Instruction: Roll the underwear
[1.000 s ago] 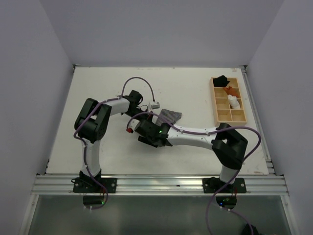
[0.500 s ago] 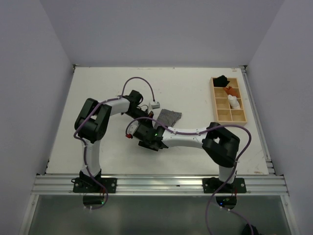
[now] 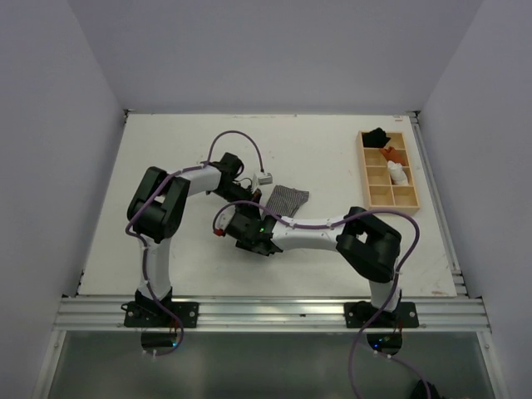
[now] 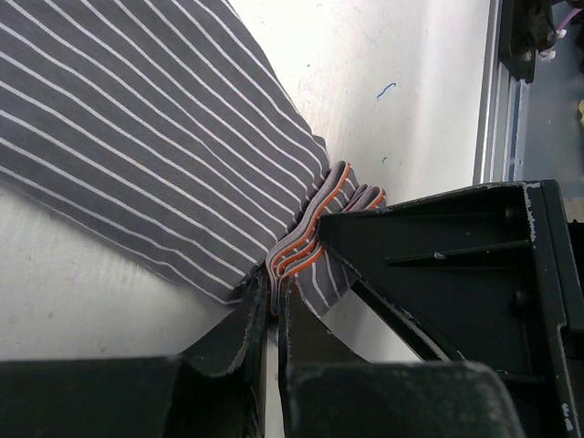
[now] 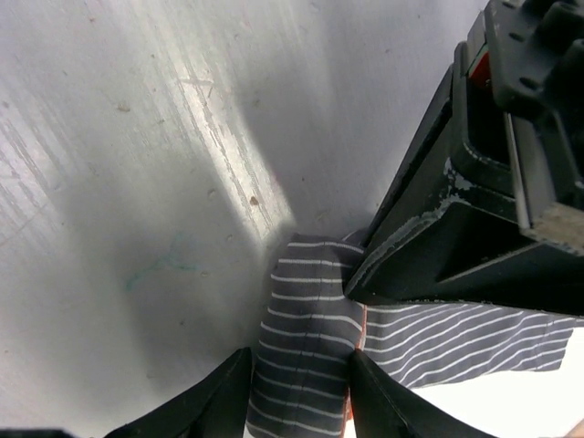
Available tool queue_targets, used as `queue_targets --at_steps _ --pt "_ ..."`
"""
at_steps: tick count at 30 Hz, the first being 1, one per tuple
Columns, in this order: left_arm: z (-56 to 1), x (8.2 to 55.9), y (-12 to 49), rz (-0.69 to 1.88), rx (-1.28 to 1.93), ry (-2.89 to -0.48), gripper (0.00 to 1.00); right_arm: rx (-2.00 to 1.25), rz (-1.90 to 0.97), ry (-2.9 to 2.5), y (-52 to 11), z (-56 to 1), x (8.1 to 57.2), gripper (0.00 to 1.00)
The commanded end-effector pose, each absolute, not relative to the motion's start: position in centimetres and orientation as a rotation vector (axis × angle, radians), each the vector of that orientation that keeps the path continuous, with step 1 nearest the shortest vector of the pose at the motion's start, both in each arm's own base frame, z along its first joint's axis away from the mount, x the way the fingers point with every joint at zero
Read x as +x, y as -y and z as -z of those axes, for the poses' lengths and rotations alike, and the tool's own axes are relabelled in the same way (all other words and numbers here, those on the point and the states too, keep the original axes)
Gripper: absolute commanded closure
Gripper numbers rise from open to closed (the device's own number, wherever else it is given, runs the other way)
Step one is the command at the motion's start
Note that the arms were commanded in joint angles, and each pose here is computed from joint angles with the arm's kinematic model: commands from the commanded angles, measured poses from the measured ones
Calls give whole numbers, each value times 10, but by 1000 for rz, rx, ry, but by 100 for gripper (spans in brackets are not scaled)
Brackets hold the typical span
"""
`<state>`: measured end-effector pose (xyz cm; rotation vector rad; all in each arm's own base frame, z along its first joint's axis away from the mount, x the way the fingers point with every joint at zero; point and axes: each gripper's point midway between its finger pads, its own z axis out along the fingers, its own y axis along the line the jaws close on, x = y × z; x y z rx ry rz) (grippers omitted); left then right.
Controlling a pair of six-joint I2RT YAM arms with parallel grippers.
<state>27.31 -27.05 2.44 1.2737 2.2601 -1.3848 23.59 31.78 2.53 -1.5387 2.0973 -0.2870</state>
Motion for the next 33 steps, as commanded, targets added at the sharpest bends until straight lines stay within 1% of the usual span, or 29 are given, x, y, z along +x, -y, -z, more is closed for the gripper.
queue_targets --at_steps 1,3,4,6,7,9,10,11,12,13,15,16,21,24,28,33 --pt "12 284 257 1174 1360 -2334 100 -1565 276 -2103 -322 -15 235 51" --pt "12 283 257 1174 1363 -2333 96 -1576 254 -2118 -322 -10 232 58" --pt "10 284 257 1173 1370 -2323 91 -1576 243 -2133 -321 -8 231 62" --pt "8 283 256 1174 1375 -2315 87 -1570 206 -2166 -320 -3 227 65" --pt "7 283 256 1169 1377 -2313 81 -1552 193 -2187 -318 -2 229 68" --pt "5 283 256 1169 1366 -2316 78 -1531 117 -2244 -317 2 223 72" --pt "4 283 256 1170 1360 -2316 74 -1499 87 -2268 -316 0 227 74" --pt "3 283 257 1179 1353 -2316 72 -1486 51 -2282 -317 1 225 80" --pt "-1 283 257 1186 1341 -2314 68 -1470 -3 -2317 -316 4 221 83" --pt "-2 283 257 1193 1324 -2316 56 -1435 -44 -2339 -314 0 223 86" --pt "-8 288 257 1205 1289 -2314 50 -1393 -101 -2377 -312 2 221 87" --pt "-10 292 255 1202 1258 -2322 49 -1388 -162 -2404 -312 4 217 87" --pt "-27 311 246 1167 1148 -2329 48 -1357 -281 -2477 -309 11 206 90" --pt "-33 329 234 1101 1039 -2362 47 -1344 -359 -2503 -312 15 200 90" --pt "-33 354 204 959 897 -2434 47 -1344 -452 -2526 -315 16 195 91" --pt "-48 383 169 741 712 -2428 47 -1303 -588 -2565 -325 12 191 91"
